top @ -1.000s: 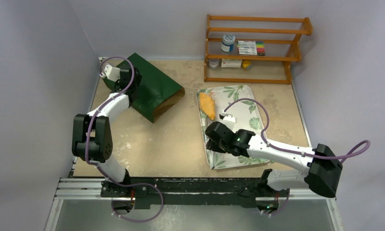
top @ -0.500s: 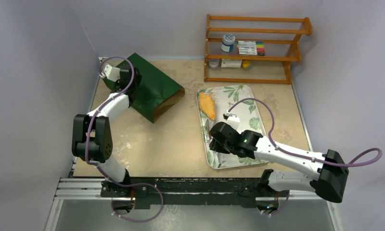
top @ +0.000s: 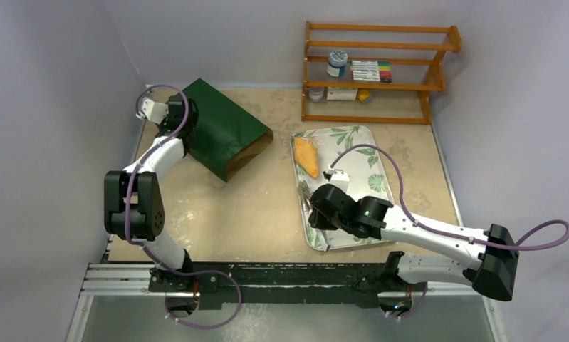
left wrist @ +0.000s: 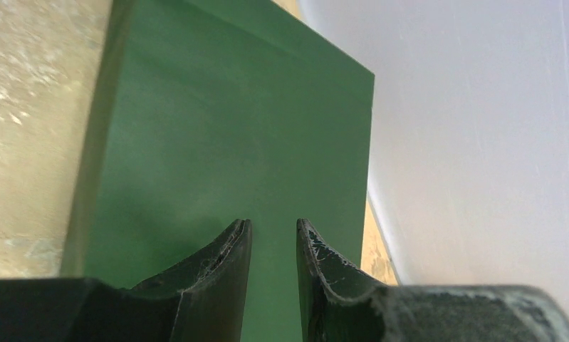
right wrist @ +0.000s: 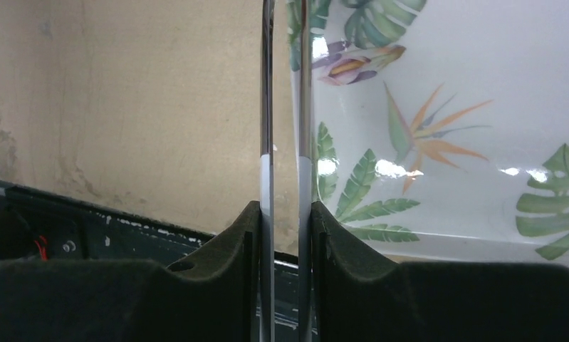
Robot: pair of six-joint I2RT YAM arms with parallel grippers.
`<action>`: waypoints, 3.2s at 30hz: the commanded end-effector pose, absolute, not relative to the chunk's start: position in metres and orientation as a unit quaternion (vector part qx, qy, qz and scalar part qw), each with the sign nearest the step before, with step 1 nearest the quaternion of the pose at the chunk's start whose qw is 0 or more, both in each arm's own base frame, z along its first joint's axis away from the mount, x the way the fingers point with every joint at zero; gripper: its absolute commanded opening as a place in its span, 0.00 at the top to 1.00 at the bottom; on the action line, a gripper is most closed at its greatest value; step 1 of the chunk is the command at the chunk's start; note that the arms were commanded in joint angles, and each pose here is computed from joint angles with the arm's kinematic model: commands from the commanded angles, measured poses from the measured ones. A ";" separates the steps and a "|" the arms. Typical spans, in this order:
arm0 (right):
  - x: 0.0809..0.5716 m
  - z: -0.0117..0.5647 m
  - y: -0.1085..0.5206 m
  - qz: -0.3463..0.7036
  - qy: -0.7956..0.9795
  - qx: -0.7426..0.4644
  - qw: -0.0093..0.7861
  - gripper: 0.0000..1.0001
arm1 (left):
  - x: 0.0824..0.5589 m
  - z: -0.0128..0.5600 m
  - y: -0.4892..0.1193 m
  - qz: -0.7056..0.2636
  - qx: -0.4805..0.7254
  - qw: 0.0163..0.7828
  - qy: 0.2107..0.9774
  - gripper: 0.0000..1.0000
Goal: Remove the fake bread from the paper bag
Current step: Place the fake bread in the container, then take out the fake bread from the paper bag.
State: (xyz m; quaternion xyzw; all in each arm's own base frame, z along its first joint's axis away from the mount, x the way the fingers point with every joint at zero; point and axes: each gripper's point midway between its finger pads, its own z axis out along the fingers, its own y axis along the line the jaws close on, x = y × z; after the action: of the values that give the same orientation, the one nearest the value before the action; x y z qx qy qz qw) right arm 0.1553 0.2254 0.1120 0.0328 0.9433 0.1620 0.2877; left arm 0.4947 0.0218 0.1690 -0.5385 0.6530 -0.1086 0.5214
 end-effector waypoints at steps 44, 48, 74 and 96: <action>0.325 0.157 0.450 0.367 0.801 -0.208 0.424 0.70 | 0.510 0.129 0.201 0.077 -0.636 0.471 0.607 0.63; 0.328 0.157 0.462 0.385 0.787 -0.215 0.431 0.70 | 0.519 0.120 0.218 0.083 -0.636 0.467 0.608 0.62; 0.284 0.161 0.522 0.424 0.759 -0.257 0.421 0.70 | 0.583 0.079 0.242 0.004 -0.623 0.472 0.624 0.59; 0.298 0.086 0.506 0.350 0.830 -0.190 0.389 0.64 | 0.548 0.083 0.219 -0.029 -0.625 0.461 0.630 0.61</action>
State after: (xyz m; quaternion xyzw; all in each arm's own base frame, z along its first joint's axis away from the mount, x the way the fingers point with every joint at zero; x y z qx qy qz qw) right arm 0.2917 0.4919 0.0544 -0.2092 0.8482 0.3250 0.3623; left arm 0.5422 0.2184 0.0384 -0.6291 0.6542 0.0027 0.4198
